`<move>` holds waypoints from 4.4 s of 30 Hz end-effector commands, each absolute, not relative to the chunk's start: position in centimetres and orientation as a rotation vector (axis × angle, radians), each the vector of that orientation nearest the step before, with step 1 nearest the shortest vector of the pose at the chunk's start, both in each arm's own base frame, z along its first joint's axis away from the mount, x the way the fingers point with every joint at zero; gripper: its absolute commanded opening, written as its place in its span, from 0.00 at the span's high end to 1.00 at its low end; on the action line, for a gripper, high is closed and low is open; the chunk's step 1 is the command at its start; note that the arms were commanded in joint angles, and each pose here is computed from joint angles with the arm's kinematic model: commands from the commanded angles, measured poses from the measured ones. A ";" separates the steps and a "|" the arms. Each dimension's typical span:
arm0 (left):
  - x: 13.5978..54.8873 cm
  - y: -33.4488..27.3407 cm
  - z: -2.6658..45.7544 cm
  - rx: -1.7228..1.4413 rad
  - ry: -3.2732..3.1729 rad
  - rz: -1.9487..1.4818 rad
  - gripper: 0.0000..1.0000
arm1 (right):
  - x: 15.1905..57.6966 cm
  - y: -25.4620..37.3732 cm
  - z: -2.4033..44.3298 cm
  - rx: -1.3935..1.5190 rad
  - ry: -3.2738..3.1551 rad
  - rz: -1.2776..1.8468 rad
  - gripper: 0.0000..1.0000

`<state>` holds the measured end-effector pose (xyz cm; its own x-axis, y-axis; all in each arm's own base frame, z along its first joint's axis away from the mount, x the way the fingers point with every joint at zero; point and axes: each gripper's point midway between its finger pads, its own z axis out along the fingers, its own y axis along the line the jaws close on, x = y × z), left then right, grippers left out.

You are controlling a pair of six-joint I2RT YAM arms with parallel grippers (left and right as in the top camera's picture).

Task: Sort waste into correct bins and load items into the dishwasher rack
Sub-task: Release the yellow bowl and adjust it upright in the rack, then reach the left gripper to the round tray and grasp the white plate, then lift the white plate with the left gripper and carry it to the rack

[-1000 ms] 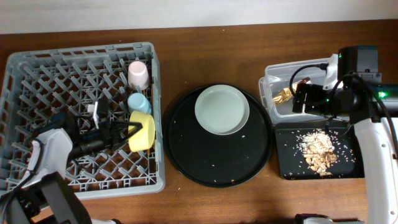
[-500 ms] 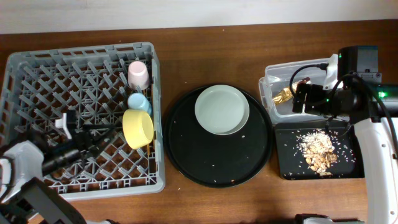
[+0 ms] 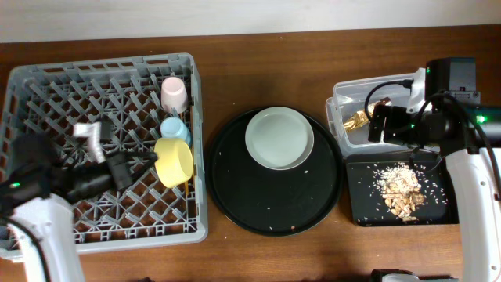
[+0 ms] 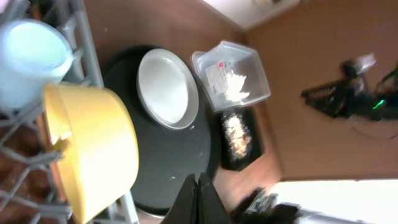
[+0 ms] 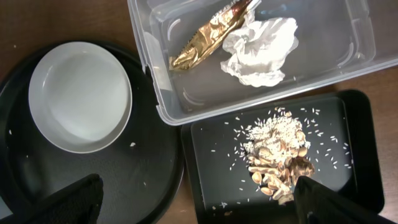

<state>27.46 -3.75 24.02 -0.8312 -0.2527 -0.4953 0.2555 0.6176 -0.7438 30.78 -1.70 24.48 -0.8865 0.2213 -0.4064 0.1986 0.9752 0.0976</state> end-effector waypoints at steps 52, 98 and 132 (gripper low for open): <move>31.1 -5.0 13.4 -0.136 2.969 -0.280 0.40 | 30.7 -2.1 24.5 0.312 2.695 0.051 0.01; 33.4 -37.6 8.7 0.814 2.478 -0.502 0.33 | 30.7 -2.1 24.5 0.312 2.695 0.051 0.01; 36.6 -33.6 25.7 0.536 2.110 -0.381 1.00 | 30.7 -2.1 24.5 0.312 2.695 0.051 0.01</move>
<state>35.84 -36.67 11.92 -0.6188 0.4231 -0.6618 0.5465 0.8371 0.0242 30.79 -1.71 24.49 -0.8865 0.2205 -0.4068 0.1981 0.9754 0.0970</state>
